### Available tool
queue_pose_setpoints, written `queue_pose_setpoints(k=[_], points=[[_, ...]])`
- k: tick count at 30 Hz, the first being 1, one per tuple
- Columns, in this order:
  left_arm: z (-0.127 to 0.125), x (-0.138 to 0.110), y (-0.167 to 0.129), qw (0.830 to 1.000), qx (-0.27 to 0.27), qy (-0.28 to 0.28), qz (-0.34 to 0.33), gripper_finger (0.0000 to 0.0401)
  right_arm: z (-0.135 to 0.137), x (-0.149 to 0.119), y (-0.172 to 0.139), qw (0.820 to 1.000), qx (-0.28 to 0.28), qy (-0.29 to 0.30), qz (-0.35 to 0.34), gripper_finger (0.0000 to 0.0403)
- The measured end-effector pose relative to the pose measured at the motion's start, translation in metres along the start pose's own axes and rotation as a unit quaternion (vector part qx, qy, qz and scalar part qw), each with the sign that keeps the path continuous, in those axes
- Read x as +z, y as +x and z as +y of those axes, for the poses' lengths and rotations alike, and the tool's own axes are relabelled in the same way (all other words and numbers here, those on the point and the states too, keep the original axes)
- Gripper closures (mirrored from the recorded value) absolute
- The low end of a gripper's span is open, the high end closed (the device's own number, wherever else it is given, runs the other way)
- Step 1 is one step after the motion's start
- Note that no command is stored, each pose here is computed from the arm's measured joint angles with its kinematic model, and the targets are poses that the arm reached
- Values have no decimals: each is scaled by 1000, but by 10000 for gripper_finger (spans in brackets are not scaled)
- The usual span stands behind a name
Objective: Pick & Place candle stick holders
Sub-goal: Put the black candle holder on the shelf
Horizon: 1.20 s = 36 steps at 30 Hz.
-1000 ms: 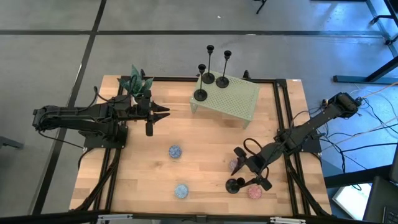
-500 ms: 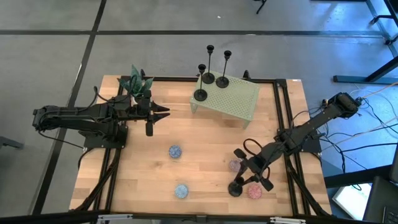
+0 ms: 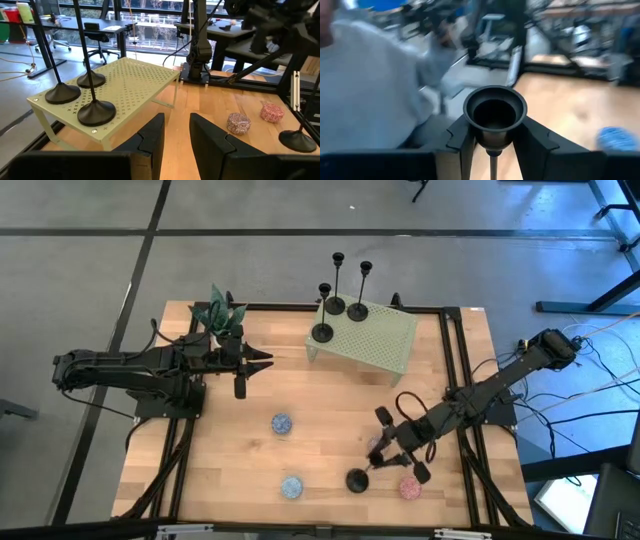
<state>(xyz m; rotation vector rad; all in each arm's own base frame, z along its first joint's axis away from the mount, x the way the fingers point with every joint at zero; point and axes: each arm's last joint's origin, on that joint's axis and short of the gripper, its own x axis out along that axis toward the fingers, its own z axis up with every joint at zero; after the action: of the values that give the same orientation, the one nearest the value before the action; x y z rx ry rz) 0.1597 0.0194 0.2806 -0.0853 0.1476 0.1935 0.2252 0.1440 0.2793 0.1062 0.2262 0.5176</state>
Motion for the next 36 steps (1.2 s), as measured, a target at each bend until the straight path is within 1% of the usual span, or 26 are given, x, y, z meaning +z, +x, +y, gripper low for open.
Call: queue_pose_setpoints(k=[3,6,9,11,14,18,21,24,27,30,32,34,36], points=[[-1,0,0,1000,-10,0,1,315,-4,11,0,999,-48,-15,-19,297],[-1,0,0,1000,-22,0,2,315,-9,29,-1,994,-98,-31,-42,289],[-2,0,0,1000,-27,0,2,315,-16,50,-5,983,-175,-46,-38,277],[-2,0,0,1000,-27,0,2,315,-22,66,-9,968,-242,-50,-34,277],[-2,0,0,1000,-27,0,2,315,-35,88,-19,941,-332,-49,-32,288],[-2,0,0,1000,-27,0,3,315,-49,120,-35,910,-406,-69,-39,295],[-2,0,0,1000,-27,0,4,315,-62,140,-47,886,-456,-69,-55,284],[-1,-1,0,1000,-27,0,6,315,-77,154,-59,866,-492,-70,-59,277],[-1,-1,0,1000,-27,0,7,315,-96,154,-68,852,-517,-64,-40,282],[-2,-1,0,1000,-27,0,6,315,-114,150,-75,850,-525,-41,-24,291],[-2,-1,0,1000,-27,0,7,315,-125,146,-78,854,-518,-24,-27,292],[-2,-1,0,1000,-27,0,7,315,-133,144,-81,859,-512,-11,-26,288],[-2,-1,0,1000,-27,0,6,315,-140,143,-85,858,-513,-6,-25,282]])
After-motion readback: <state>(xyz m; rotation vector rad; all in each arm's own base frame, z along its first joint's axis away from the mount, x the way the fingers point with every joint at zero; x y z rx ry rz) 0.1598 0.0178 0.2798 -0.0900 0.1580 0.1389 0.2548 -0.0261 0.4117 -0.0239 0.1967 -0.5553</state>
